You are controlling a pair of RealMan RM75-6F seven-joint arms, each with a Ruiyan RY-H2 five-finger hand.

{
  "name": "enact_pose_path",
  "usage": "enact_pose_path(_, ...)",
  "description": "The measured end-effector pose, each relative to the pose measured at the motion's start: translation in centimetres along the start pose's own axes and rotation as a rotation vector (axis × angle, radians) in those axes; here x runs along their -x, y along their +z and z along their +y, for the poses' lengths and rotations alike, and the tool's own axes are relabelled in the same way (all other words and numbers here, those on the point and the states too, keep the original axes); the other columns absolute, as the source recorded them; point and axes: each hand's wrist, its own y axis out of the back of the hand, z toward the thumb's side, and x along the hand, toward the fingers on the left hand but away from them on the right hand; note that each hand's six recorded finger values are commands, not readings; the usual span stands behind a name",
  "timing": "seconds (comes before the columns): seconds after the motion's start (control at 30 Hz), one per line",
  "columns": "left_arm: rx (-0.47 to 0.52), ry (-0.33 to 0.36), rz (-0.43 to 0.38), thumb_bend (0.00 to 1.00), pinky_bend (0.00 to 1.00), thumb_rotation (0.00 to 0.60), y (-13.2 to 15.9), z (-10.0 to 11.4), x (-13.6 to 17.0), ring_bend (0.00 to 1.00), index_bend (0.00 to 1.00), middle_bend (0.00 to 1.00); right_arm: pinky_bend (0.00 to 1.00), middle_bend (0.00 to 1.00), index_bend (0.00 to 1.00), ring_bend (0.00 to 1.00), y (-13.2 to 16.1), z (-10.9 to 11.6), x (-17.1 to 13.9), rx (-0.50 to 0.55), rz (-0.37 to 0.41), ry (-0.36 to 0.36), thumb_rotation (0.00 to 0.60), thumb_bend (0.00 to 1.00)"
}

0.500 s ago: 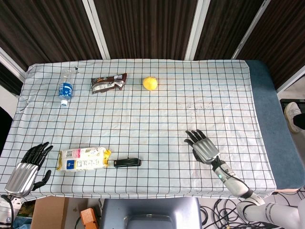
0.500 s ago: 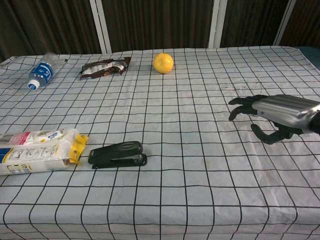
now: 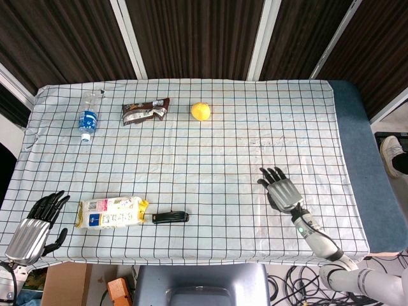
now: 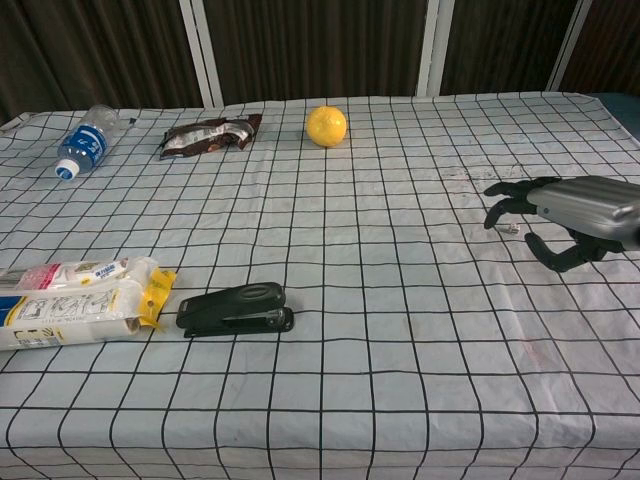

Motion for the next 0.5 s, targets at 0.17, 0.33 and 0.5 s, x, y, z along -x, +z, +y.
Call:
enact_pose_path(0.17, 0.001, 0.005, 0.004, 0.46, 0.1, 0.6, -0.1, 0.1, 0.0, 0.0, 0.0, 0.0, 0.0, 0.0, 0.24, 0.0, -2.5, -0.2, 0.1, -0.005, -0.064, 0.008, 0.6, 0.71)
enact_pose_path(0.33, 0.0, -0.004, 0.006, 0.46, 0.1, 0.6, -0.1, -0.1, -0.1, 0.0, 0.0, 0.0, 0.0, 0.0, 0.24, 0.0, -3.6, -0.6, 0.4, 0.011, -0.091, 0.018, 0.6, 0.71)
enact_pose_path(0.5, -0.002, -0.011, 0.009, 0.46, 0.1, 0.6, -0.1, -0.2, -0.2, 0.0, 0.0, 0.0, 0.0, 0.0, 0.24, 0.0, -3.6, -0.7, 0.6, 0.013, -0.09, 0.02, 0.6, 0.71)
